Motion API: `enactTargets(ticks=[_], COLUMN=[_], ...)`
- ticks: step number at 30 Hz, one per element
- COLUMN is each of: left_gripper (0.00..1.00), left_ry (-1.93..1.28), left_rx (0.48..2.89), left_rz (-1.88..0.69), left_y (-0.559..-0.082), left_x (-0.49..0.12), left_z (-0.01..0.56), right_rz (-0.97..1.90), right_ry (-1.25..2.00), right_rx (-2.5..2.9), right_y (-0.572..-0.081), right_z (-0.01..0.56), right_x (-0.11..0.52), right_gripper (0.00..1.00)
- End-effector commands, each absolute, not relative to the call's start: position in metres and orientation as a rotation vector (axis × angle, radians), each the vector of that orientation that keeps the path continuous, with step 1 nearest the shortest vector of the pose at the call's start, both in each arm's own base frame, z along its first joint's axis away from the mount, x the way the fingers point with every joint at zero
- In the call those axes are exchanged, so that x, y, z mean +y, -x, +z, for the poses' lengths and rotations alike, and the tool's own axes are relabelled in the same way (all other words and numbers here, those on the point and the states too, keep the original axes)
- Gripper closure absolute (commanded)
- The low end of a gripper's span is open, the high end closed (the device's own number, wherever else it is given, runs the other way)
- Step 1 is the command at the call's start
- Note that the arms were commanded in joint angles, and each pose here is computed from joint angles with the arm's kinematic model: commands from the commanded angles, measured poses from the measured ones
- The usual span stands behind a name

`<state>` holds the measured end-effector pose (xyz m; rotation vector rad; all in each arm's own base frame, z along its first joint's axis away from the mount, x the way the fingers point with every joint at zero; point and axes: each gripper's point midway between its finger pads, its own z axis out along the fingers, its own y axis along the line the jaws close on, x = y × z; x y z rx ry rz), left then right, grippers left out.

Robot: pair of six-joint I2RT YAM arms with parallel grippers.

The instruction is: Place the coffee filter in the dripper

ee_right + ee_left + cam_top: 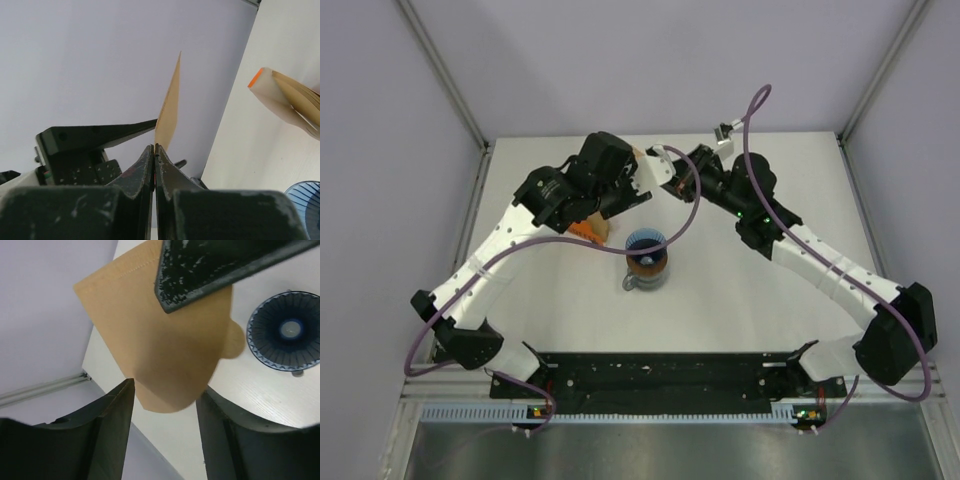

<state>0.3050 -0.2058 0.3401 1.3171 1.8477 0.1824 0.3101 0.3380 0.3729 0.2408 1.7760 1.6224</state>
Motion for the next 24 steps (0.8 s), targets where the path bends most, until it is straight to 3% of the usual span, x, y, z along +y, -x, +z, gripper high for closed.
enactTargets(ticks=[1, 6, 12, 15, 24], left_gripper=[0.51, 0.98, 1.0, 1.0, 1.0], left_ry=[-1.113, -1.047, -1.033, -1.048, -1.112], left_rx=[1.803, 1.802, 1.83, 1.854, 1.883], left_rz=[0.342, 0.299, 0.185, 0.086, -0.342], left_y=[-0.338, -0.339, -0.325, -0.311, -0.246], left_x=[-0.199, -0.203, -0.208, -0.214, -0.232], left_z=[0.36, 0.369, 0.373, 0.373, 0.394], right_rz=[1.675, 1.683, 1.672, 1.643, 1.196], right_ry=[-0.217, -0.213, -0.188, -0.103, 0.524], right_rx=[1.642, 1.622, 1.606, 1.559, 1.257], right_y=[-0.294, -0.292, -0.291, -0.287, -0.244], right_z=[0.414, 0.42, 0.426, 0.436, 0.497], right_x=[0.327, 0.325, 0.324, 0.324, 0.291], right_gripper=[1.0, 1.0, 1.0, 0.7, 0.17])
